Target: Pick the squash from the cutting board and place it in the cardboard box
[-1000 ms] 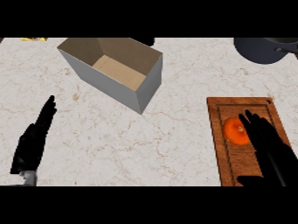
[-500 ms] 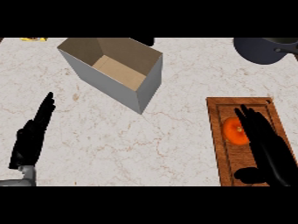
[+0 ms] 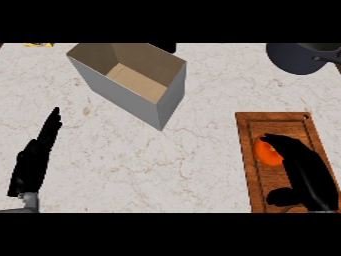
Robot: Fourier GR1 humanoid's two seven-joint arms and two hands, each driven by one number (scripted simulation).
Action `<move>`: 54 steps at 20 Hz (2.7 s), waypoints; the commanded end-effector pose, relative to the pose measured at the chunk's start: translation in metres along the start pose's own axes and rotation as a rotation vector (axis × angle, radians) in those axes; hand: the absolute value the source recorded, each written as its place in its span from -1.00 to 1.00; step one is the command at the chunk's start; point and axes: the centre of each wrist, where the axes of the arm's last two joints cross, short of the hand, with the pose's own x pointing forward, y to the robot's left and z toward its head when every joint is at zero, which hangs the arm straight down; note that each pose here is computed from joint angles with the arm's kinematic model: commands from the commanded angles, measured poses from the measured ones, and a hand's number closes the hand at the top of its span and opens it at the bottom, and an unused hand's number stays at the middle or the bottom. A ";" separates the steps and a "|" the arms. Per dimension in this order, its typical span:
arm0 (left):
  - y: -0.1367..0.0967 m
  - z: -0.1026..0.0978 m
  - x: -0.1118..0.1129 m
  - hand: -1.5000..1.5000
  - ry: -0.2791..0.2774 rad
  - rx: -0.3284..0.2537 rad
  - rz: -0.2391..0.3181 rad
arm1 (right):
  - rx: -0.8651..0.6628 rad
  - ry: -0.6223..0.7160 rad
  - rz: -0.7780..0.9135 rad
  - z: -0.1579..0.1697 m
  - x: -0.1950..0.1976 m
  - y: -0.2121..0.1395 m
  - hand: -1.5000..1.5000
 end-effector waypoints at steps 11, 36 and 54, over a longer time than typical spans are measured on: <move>0.001 -0.016 0.012 0.00 -0.026 -0.013 -0.007 | -0.039 -0.081 0.146 -0.073 0.008 -0.014 1.00; -0.018 0.002 -0.002 0.00 -0.003 -0.007 -0.007 | -0.001 -0.620 -0.395 -0.211 0.100 -0.161 1.00; -0.013 -0.014 0.017 0.00 -0.020 -0.028 0.001 | 0.066 -0.582 -0.394 -0.230 0.246 -0.158 1.00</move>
